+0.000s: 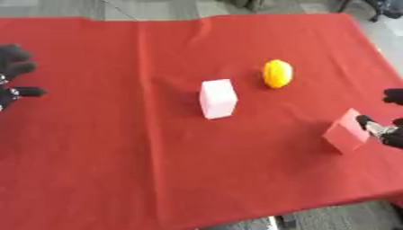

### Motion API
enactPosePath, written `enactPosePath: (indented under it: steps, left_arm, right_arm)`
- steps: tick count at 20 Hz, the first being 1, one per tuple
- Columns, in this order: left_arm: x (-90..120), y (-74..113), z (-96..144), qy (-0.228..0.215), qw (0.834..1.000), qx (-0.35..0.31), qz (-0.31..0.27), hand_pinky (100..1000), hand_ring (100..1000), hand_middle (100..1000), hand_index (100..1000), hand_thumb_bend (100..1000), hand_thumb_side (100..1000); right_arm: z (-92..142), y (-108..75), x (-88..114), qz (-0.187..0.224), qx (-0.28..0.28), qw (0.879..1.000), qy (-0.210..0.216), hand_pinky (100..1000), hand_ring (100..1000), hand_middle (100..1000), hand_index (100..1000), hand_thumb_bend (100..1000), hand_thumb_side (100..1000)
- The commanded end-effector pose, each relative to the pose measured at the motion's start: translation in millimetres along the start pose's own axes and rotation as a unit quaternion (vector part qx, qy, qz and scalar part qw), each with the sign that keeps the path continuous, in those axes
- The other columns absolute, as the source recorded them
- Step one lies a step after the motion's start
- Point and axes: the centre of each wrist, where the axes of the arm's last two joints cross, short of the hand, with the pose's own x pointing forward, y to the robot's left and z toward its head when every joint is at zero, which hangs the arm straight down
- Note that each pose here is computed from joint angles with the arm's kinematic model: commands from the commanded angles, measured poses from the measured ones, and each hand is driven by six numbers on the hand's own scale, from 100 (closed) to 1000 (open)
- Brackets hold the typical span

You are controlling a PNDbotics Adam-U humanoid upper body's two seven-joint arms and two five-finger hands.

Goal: Pick up the objects with one hand, pass them to the other hand, and then place them into the box on the other side of the table.

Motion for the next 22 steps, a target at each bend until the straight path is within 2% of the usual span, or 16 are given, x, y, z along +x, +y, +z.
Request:
enactPosePath:
  steps: [1,8,13,16,17,22]
  left_arm:
    - [7.6,4.1,-0.2,-0.013,1.000,-0.001,-0.015,667,842,769,825,100,789]
    - [6.3,3.1,0.7,-0.008,1.000,-0.003,-0.015,667,842,769,823,100,795]
    - [5.9,3.0,1.1,-0.007,1.000,-0.004,-0.017,666,842,769,822,100,797]
    - [5.8,2.8,1.2,-0.006,1.000,-0.003,-0.016,666,842,769,822,100,798]
    - [5.8,2.8,1.2,-0.006,1.000,-0.003,-0.016,666,843,769,822,100,801]
    - [5.7,1.2,0.8,-0.006,1.000,-0.007,-0.014,667,843,770,822,100,800]
  right_arm:
    - [-3.2,-9.0,10.5,0.019,0.017,1.000,-0.009,709,928,777,843,458,220]
    - [-8.6,-16.1,20.8,0.039,0.020,0.999,0.003,727,913,766,835,580,103]
    - [-9.3,-17.4,22.1,0.062,0.006,0.998,0.021,739,913,768,840,645,100]
    - [-9.2,-16.7,21.8,0.069,0.002,0.997,0.026,742,914,770,842,633,100]
    - [-9.1,-16.6,21.7,0.070,0.002,0.997,0.026,747,917,773,845,544,161]
    - [-8.2,-11.2,20.1,0.074,0.006,0.996,0.039,750,918,774,845,523,188]
